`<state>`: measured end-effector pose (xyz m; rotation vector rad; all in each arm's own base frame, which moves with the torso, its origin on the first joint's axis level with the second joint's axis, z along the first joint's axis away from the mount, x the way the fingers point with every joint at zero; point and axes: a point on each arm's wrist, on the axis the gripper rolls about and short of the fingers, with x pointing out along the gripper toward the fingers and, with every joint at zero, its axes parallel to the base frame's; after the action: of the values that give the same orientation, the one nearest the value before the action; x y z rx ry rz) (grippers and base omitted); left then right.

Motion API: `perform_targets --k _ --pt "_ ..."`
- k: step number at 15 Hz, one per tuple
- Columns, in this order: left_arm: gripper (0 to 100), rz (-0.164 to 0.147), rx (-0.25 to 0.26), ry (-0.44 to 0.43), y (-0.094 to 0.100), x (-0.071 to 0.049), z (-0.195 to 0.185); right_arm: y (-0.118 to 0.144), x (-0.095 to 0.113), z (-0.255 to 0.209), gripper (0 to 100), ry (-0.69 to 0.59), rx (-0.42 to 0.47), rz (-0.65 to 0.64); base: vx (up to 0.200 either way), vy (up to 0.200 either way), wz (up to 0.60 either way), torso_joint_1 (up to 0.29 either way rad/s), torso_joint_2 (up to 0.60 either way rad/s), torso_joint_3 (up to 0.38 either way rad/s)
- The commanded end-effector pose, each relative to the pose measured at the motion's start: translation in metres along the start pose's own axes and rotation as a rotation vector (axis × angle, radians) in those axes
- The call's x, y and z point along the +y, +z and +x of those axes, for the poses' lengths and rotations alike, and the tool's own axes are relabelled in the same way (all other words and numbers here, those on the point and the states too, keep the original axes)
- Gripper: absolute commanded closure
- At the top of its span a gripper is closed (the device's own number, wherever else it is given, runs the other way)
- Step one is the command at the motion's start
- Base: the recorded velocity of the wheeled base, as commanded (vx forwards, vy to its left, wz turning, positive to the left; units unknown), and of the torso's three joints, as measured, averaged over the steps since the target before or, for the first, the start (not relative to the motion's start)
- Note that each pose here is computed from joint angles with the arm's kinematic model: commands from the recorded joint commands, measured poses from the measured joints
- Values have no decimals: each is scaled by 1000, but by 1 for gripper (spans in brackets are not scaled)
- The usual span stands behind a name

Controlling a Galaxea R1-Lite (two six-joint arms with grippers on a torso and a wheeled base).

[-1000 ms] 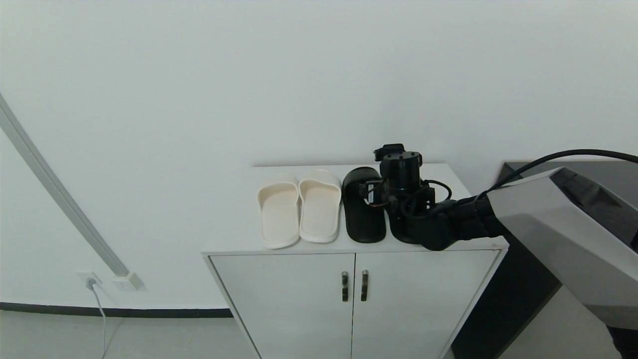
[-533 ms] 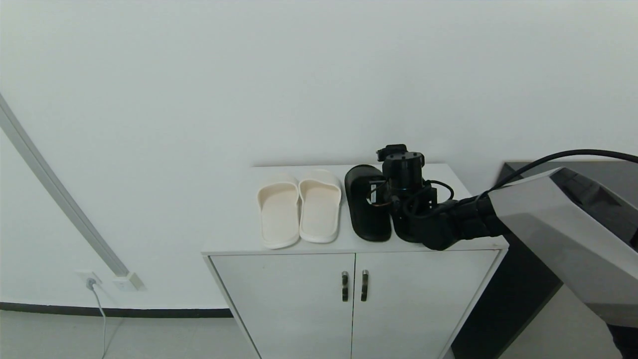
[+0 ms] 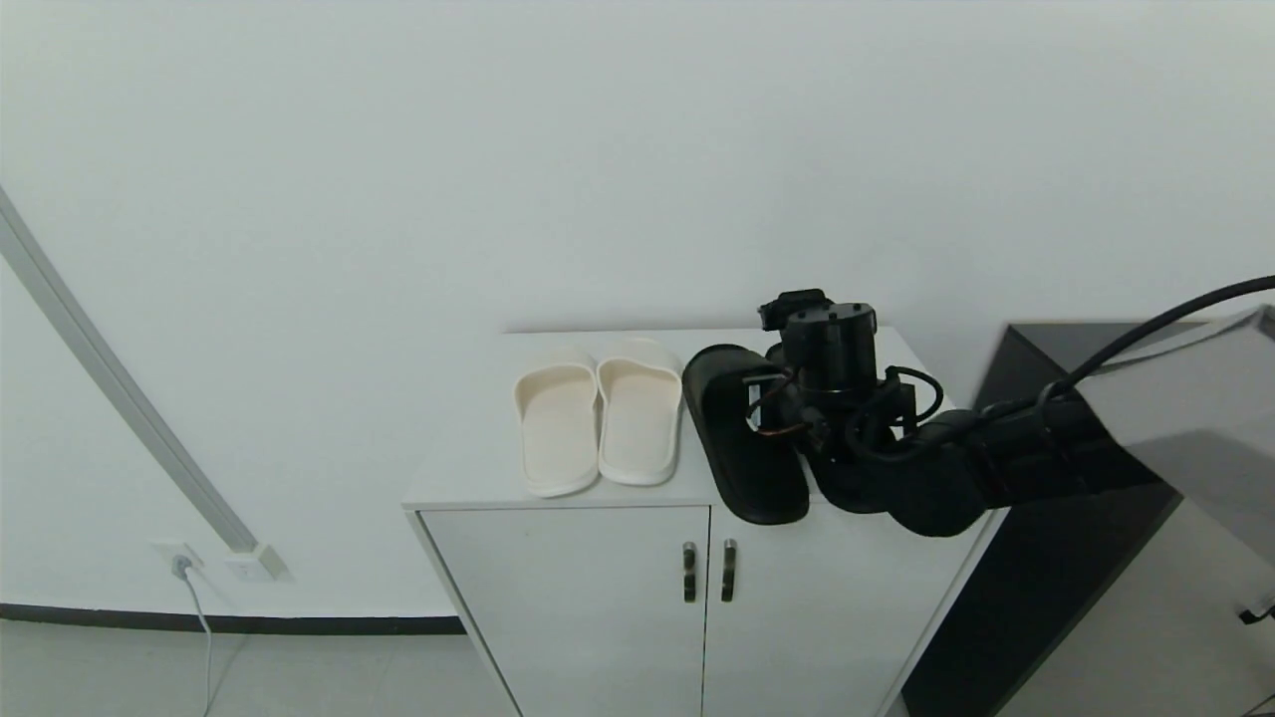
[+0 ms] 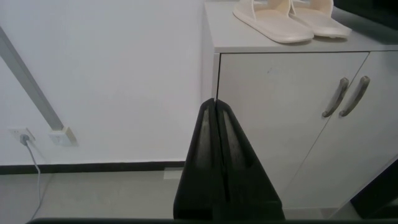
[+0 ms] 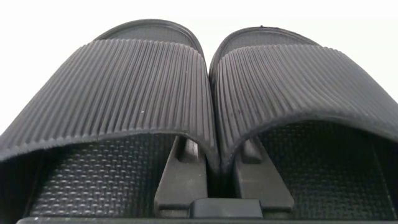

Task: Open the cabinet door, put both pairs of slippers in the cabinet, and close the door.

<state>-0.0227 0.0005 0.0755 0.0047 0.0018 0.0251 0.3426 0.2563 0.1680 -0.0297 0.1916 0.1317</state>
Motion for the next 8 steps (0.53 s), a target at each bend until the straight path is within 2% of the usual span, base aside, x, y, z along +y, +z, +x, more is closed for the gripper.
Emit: perform_targets --k 1,2,5,8 --pt "100 0 -2 1 0 0 0 21 -12 -59 100 88 -48 20 0 0 0 0 0 0" --pt "100 0 0 1 0 0 0 22 -16 -65 100 102 -48 20 0 0 0 0 0 0" --pt "100 0 -2 -1 0 0 0 14 -36 -123 100 320 -2 -8 0 0 0 0 0 0" --pt "100 0 -2 1 0 0 0 -6 -40 -160 100 489 50 -50 0 0 0 0 0 0"
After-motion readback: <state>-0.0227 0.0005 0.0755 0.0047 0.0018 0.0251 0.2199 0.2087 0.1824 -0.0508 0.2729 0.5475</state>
